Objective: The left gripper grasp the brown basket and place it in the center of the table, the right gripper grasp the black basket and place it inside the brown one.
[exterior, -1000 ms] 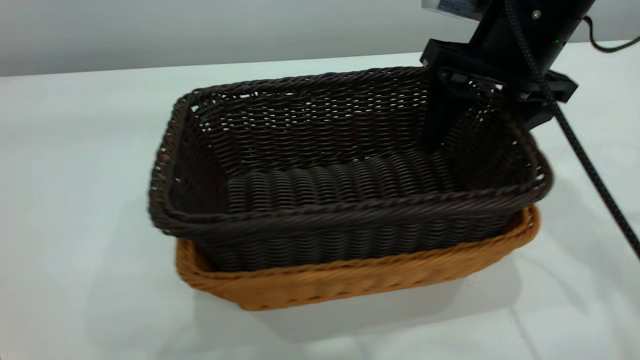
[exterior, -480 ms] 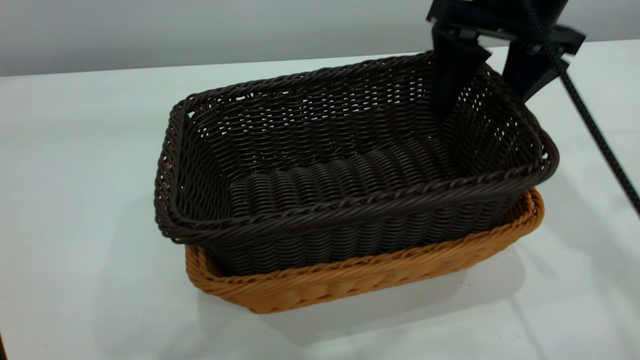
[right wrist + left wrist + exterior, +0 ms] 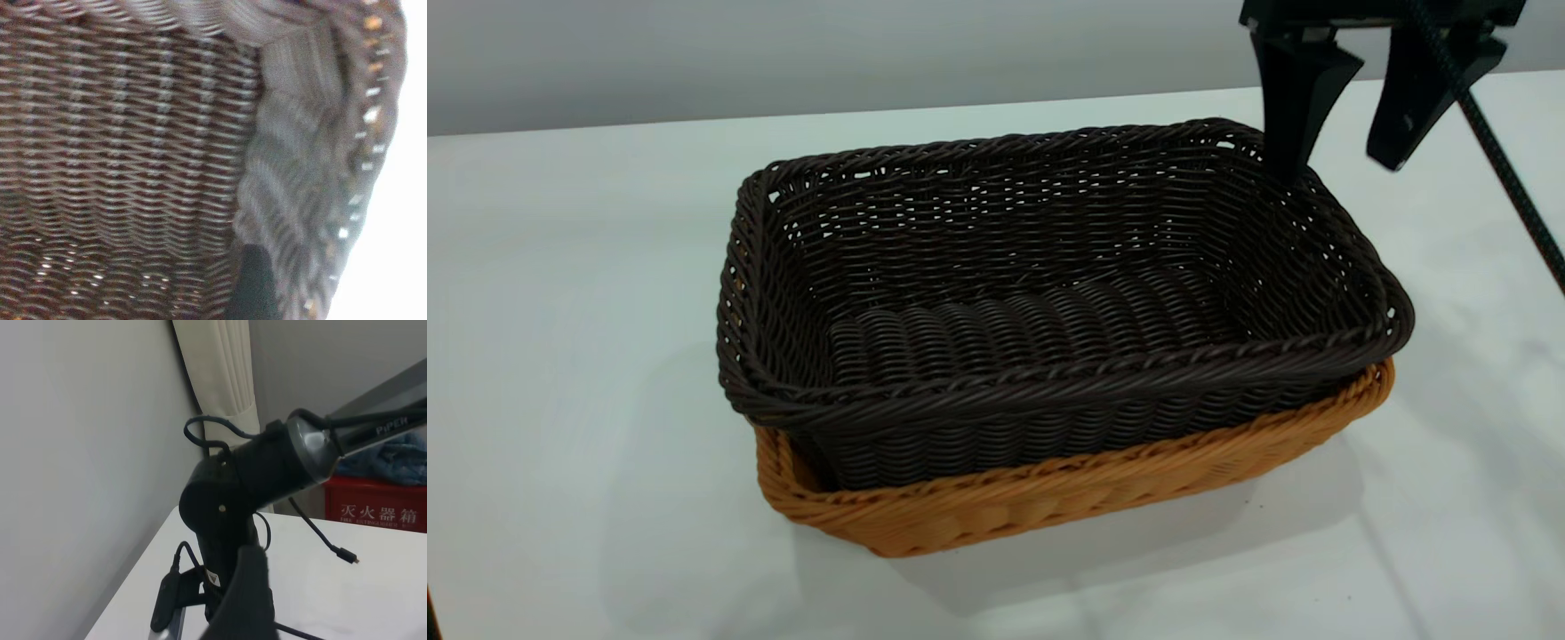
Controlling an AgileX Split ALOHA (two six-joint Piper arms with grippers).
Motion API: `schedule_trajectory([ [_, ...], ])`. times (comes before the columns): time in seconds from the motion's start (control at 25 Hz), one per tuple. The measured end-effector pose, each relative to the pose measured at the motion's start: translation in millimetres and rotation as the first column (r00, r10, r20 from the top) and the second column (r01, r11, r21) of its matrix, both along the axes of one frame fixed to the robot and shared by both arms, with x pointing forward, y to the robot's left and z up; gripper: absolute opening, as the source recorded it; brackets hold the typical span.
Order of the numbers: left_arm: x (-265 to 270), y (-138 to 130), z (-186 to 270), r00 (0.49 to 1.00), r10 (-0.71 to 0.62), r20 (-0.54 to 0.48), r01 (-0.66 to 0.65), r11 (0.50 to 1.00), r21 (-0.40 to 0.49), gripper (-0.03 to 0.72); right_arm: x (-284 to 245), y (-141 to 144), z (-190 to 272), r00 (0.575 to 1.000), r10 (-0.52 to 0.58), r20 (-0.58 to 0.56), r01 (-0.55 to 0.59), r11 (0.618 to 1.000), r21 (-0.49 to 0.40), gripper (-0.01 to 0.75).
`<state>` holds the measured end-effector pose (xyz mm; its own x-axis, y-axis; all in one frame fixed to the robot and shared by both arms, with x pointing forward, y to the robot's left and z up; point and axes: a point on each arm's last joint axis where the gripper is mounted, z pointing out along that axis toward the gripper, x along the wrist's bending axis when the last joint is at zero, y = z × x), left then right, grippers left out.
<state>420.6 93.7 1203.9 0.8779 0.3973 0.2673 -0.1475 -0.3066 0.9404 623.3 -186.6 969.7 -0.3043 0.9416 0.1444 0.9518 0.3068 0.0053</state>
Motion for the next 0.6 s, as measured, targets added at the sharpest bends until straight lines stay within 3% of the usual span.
schedule_trajectory([
  [0.16, 0, 1, 0, 1.0, -0.001, 0.017, 0.001, 1.0, 0.019, 0.596, -6, 3, 17, 1.0, 0.009, 0.004, -0.009, 0.998, 0.054, 0.538],
  [0.32, -7, 9, 5, 0.996, -0.005, 0.084, -0.001, 0.998, 0.069, 0.572, -11, 5, 38, 0.999, 0.012, 0.049, -0.016, 0.995, 0.095, 0.446],
  [0.6, -24, 30, 15, 0.995, 0.022, 0.093, -0.032, 0.993, 0.112, 0.421, -29, 6, 89, 0.987, -0.011, 0.159, -0.018, 0.984, 0.179, 0.23],
])
